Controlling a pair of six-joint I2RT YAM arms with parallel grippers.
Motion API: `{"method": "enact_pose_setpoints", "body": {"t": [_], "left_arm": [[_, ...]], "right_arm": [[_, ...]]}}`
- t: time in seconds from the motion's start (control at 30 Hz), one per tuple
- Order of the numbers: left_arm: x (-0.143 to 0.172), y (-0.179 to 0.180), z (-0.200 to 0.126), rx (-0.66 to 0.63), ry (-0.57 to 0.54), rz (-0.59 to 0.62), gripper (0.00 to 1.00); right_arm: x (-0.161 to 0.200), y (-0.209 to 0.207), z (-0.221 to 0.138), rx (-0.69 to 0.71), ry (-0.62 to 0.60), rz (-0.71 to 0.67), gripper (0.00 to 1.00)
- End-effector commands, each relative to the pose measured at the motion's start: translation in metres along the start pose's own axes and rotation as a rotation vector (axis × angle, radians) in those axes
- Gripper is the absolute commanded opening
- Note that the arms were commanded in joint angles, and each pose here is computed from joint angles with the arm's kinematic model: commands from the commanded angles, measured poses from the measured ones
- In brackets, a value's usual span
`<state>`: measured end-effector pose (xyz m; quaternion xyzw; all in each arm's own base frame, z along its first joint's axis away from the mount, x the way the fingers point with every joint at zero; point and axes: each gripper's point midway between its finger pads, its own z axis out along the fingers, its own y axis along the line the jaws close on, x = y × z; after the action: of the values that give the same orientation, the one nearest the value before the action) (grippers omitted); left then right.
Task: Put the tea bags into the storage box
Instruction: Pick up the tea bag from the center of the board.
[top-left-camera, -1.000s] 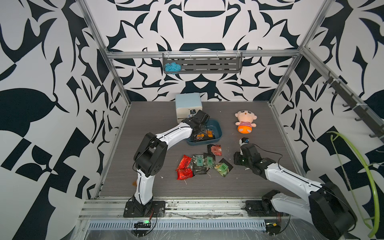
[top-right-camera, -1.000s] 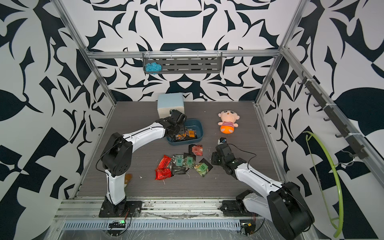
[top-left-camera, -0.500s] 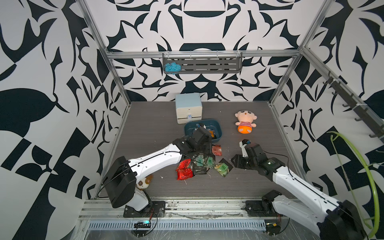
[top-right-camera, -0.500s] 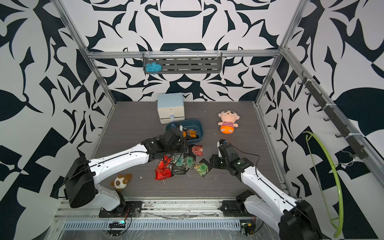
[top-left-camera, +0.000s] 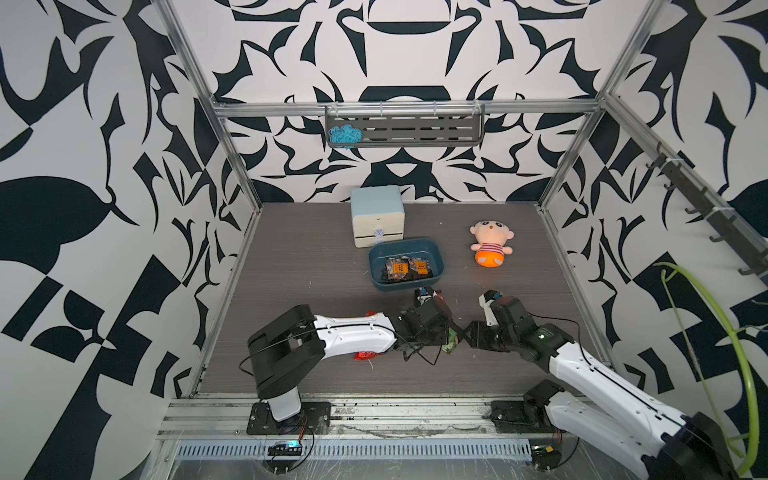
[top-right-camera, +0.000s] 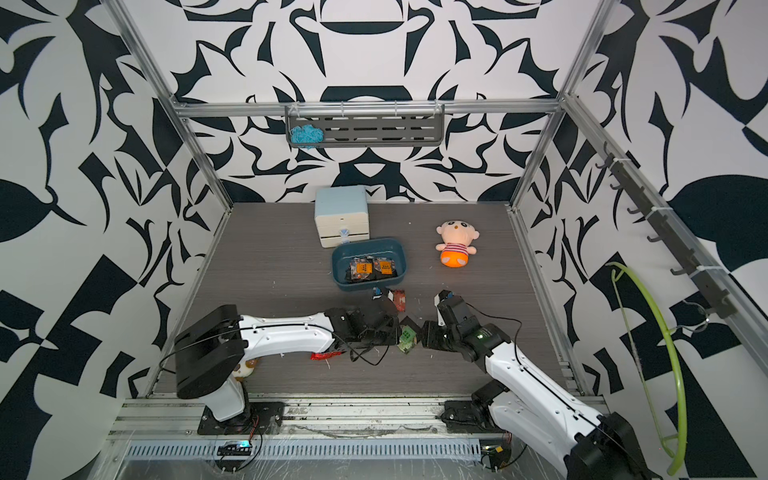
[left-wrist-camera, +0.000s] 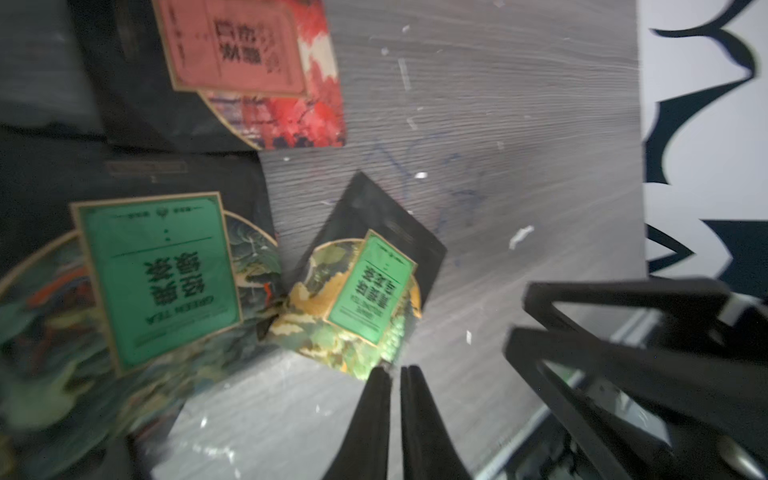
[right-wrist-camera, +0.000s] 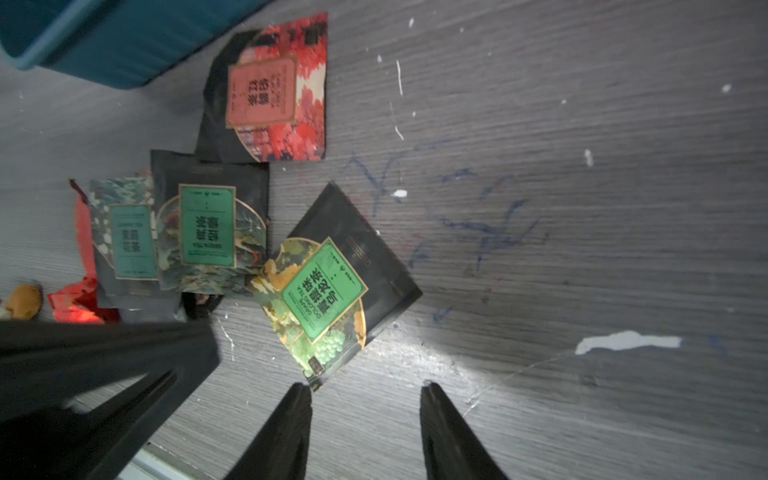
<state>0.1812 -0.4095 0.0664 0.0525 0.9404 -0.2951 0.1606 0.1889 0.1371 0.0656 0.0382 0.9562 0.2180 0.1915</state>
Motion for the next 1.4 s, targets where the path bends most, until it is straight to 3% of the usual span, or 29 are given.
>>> {"method": "enact_pose_setpoints", "body": {"t": [0.0,0.3,0.97,1.37], "left_arm": [[-0.005,-0.007,0.012,-0.005,0.010,-0.046,0.10],[-0.011,0.016,0.031,-0.061,0.026,-0.102,0.07],[0.020,0.046,0.048,-0.080,0.098,-0.170,0.03],[0.029,0.056,0.051,-0.100,0.106,-0.171,0.00]], "right_arm": [[0.000,-0.002,0.005,0.016,0.001,0.008,0.47],[0.000,0.000,0.015,0.011,0.018,0.016,0.47],[0.004,-0.006,0.042,0.051,0.073,0.035,0.48],[0.003,-0.017,0.055,0.073,0.027,0.124,0.48]]}}
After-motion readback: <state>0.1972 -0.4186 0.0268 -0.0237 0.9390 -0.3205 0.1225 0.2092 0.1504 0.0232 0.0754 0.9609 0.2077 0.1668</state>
